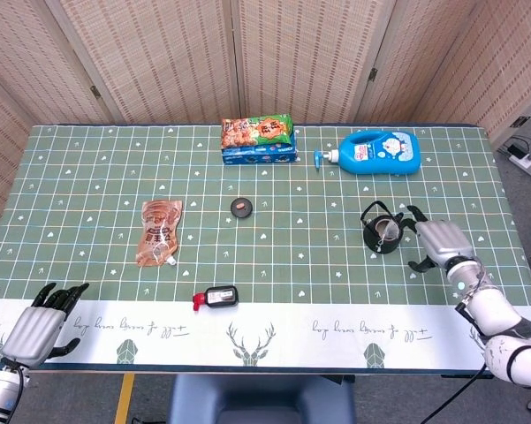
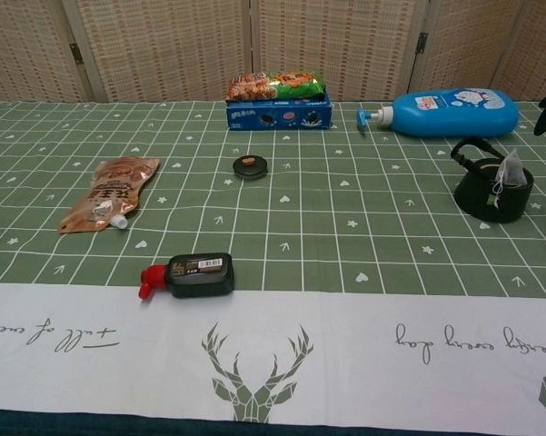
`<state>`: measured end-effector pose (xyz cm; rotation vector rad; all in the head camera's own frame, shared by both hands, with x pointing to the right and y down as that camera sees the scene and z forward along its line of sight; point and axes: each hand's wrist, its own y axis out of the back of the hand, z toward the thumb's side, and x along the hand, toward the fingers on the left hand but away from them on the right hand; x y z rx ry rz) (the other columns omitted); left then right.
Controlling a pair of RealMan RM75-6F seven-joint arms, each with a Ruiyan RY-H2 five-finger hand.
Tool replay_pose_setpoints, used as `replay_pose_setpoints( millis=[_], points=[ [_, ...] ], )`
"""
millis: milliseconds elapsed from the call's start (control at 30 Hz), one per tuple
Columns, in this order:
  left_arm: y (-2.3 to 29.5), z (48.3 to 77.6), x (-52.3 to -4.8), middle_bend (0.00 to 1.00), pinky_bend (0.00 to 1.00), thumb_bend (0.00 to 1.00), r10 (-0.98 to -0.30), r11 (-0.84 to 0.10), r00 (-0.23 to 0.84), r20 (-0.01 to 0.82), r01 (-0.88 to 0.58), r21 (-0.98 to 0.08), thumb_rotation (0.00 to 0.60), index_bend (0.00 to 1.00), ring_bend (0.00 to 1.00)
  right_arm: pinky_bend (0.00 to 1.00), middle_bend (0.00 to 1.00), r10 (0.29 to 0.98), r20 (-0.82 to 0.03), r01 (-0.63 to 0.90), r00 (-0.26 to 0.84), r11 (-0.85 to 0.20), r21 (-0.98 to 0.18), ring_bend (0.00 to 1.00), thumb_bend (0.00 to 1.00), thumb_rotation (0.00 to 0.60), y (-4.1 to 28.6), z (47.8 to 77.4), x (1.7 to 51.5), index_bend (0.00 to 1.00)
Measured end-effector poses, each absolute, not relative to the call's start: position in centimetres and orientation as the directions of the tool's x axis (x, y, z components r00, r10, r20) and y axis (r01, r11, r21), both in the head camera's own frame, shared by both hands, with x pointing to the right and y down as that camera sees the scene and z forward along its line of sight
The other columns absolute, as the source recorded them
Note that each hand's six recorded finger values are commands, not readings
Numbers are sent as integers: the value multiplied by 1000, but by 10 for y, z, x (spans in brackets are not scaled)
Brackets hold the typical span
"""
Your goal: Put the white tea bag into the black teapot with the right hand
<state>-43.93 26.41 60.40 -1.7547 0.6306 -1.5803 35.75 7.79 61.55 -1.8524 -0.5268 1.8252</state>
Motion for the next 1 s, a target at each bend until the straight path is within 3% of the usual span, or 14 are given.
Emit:
replay_pose_setpoints(
  millis=[100, 233, 333, 533, 1000],
  points=[
    [264, 604, -439, 124, 61, 211, -742, -649, 144, 655, 90, -755, 600, 0, 154, 422, 0, 589, -808, -63, 27, -805, -590, 668, 310, 600, 78, 618, 361, 132],
    [265, 605, -439, 124, 61, 211, -742, -649, 143, 655, 92, -755, 600, 0, 155, 603, 0, 572, -820, -65, 24, -817, -573, 847, 310, 600, 83, 620, 363, 92],
    [265, 605, -439, 124, 61, 212, -742, -649, 143, 655, 93, -755, 600, 0, 156, 666, 0, 551, -834, -69, 32, -831, -552, 877, 310, 600, 87, 622, 362, 91],
    [264, 604, -439, 124, 61, 212, -745, -647, 143, 652, 88, -758, 600, 0, 156, 702, 0, 546, -837, -56, 43, -835, -547, 902, 310, 600, 87, 619, 360, 92],
    [264, 603, -439, 124, 61, 212, -746, -645, 143, 650, 85, -760, 600, 0, 157, 709, 0, 457, -887, -22, 61, -888, -459, 898, 309, 600, 97, 630, 358, 92]
  ],
)
